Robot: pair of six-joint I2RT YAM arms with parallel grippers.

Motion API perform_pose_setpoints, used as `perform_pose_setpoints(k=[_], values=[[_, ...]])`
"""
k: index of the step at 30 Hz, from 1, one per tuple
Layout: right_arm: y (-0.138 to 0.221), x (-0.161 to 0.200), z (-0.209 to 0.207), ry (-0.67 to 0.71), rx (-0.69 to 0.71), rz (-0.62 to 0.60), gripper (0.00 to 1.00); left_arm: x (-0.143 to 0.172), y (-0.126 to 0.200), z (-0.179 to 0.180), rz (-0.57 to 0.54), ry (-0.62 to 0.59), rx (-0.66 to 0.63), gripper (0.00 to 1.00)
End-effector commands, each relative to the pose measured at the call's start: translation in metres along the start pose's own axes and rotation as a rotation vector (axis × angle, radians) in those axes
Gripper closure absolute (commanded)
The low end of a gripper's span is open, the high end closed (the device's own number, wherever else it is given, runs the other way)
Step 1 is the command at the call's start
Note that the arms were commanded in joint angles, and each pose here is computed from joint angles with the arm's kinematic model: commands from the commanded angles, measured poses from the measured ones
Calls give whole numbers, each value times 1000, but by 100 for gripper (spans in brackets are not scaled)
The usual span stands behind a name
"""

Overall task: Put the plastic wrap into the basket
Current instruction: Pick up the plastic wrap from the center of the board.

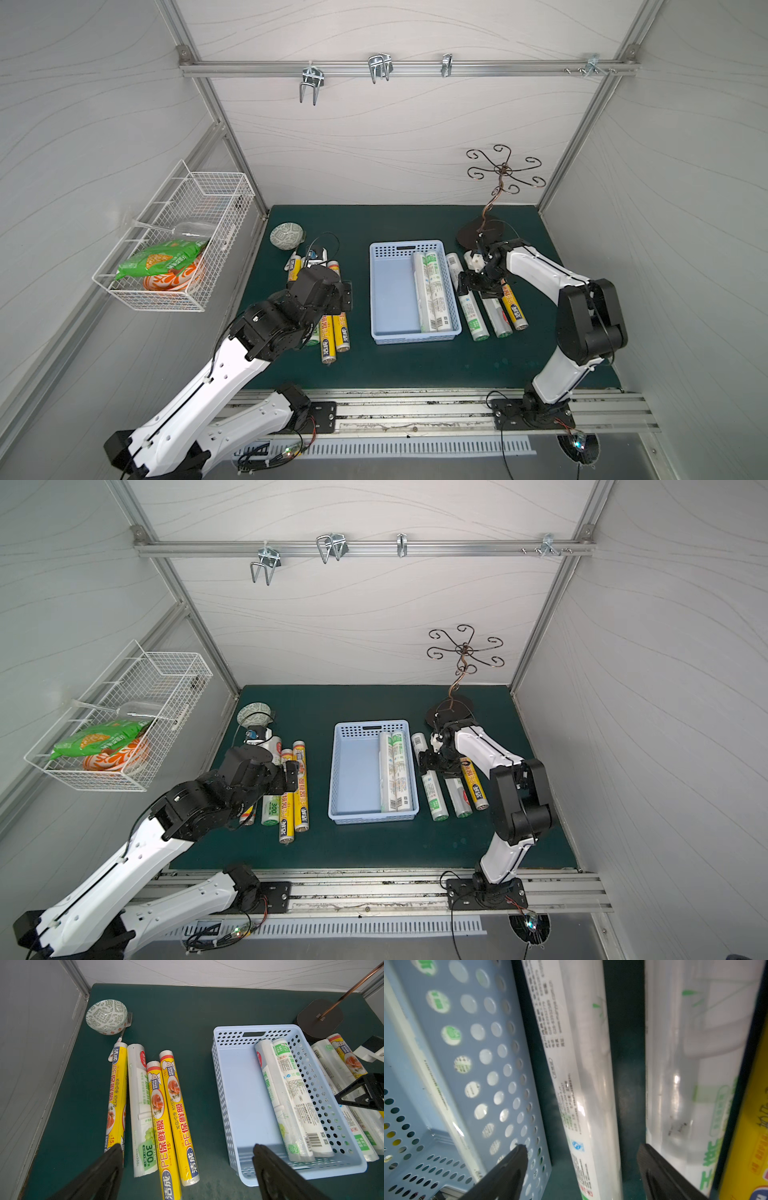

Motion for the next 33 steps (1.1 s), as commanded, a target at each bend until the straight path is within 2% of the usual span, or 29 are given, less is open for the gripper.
perform_pose_setpoints(k=[1, 16, 33], values=[[-6, -5, 3, 21, 16, 2, 13, -2, 0, 1, -11, 7, -2, 0], [-32, -14, 9, 18, 62, 59, 20, -3, 1, 1, -14, 28, 3, 0], [-39, -22, 6, -17, 109, 74, 27, 2, -1, 4, -12, 33, -8, 1]])
Point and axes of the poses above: each gripper's point midway between its finger pads, its own y axis back along the fingers, its own z axis along the line the jaws close on, x = y × z, the point moved 7 cm from there along y, back along the fingers, and after that the axes turned 6 degrees about -y, right-handed, at the moved point
